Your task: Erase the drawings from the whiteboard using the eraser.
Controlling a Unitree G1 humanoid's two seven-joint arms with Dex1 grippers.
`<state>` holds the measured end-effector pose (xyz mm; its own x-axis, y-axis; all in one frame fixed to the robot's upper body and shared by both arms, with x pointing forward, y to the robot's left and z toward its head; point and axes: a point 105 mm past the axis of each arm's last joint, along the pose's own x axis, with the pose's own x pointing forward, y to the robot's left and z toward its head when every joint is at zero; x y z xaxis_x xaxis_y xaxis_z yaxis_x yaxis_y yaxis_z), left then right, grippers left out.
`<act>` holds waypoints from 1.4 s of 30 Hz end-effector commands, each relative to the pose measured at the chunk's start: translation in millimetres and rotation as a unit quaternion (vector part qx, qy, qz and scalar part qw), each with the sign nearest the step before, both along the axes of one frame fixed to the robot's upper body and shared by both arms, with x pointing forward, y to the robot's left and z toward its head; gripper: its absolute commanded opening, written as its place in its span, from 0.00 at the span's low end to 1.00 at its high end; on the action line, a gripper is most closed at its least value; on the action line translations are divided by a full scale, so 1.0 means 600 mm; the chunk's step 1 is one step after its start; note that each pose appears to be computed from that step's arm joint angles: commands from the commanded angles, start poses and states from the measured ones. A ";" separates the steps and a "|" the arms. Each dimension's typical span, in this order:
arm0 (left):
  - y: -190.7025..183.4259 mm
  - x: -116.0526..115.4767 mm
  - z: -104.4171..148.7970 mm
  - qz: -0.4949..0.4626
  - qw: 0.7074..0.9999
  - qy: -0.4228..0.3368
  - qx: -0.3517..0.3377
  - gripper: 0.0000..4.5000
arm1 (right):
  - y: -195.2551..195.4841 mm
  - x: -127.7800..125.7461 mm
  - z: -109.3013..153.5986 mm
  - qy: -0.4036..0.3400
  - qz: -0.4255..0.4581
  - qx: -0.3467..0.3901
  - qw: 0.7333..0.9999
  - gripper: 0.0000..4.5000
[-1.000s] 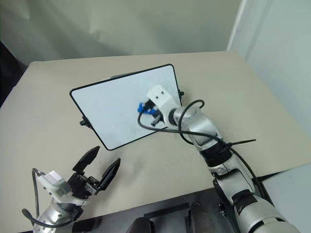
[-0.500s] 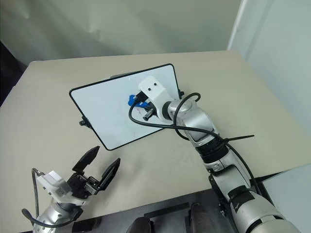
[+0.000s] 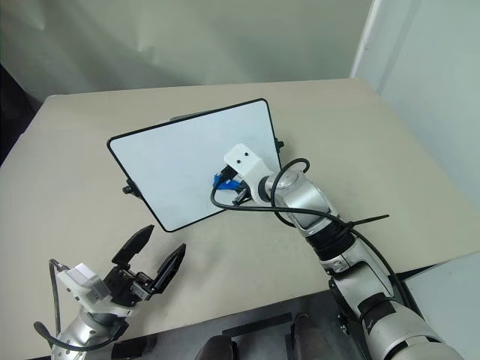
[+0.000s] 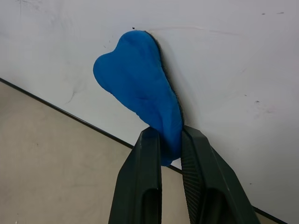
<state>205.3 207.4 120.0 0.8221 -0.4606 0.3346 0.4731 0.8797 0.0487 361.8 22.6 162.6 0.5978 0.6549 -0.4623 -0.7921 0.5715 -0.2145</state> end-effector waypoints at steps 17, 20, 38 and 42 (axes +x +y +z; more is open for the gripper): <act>-0.007 -0.004 0.014 -0.007 1.000 -0.016 0.003 1.00 | -0.076 0.001 0.077 -0.074 -0.073 0.095 0.990 0.09; -0.004 -0.003 0.013 -0.007 1.000 -0.014 0.004 1.00 | -0.110 -0.008 0.077 -0.066 -0.100 0.107 0.987 0.09; -0.017 -0.009 0.006 -0.020 1.000 -0.009 0.005 1.00 | -0.269 -0.104 -0.072 0.098 -0.310 0.090 0.941 0.09; -0.023 -0.011 0.006 -0.025 1.000 -0.009 0.006 1.00 | -0.276 -0.101 -0.077 0.105 -0.330 0.091 0.934 0.09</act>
